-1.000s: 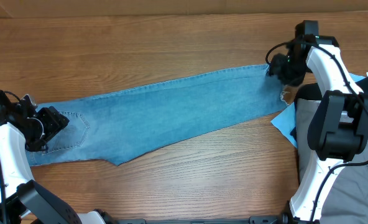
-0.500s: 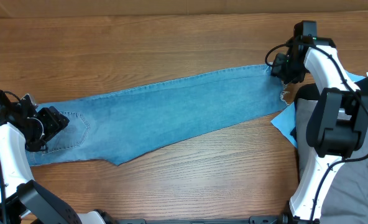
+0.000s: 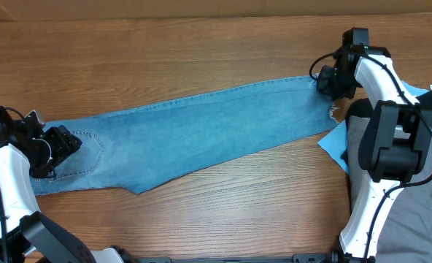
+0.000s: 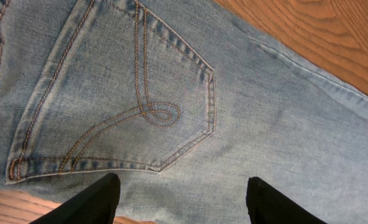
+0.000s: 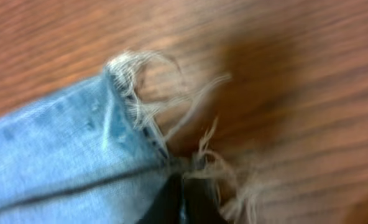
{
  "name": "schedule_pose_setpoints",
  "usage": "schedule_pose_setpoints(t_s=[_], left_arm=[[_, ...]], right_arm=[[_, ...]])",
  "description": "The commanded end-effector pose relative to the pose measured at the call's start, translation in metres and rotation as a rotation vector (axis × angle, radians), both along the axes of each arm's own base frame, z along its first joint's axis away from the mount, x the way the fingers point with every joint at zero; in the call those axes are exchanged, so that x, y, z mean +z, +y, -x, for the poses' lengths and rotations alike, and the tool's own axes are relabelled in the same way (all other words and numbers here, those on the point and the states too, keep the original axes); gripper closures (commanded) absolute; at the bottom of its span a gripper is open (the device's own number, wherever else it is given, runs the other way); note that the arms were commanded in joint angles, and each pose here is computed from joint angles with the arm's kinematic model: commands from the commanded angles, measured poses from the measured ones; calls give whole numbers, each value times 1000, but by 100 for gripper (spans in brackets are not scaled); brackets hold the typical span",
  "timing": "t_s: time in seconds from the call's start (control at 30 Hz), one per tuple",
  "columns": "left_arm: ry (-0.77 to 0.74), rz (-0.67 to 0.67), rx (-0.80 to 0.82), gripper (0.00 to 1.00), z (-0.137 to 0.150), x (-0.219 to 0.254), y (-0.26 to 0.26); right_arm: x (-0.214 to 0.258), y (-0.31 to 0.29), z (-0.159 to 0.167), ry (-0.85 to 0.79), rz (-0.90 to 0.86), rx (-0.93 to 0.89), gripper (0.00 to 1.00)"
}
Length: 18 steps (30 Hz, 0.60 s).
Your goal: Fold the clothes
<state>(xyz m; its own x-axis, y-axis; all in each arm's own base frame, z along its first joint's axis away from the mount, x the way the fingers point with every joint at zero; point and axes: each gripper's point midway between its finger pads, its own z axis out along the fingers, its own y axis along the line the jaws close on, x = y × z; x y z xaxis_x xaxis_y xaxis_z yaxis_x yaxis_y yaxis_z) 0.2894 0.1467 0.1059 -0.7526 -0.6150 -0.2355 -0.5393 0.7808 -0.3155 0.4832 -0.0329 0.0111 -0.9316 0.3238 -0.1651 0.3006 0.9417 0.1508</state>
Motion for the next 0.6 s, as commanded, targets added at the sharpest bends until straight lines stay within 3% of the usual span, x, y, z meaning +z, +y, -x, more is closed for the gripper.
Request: schedule_pose_setpoints(t_s=[0.0,0.17,0.57], left_arm=[[-23,-11,-24,32,-5,6,1],[16,-64,-2,33,1,3,11],[53,-49,291,32,34,1,60]], right_arm=[[17,2,-4,-32,-10,3,96],[70,5,-8,-134,-9,8,96],[210,42,9,-411,-126,91,96]])
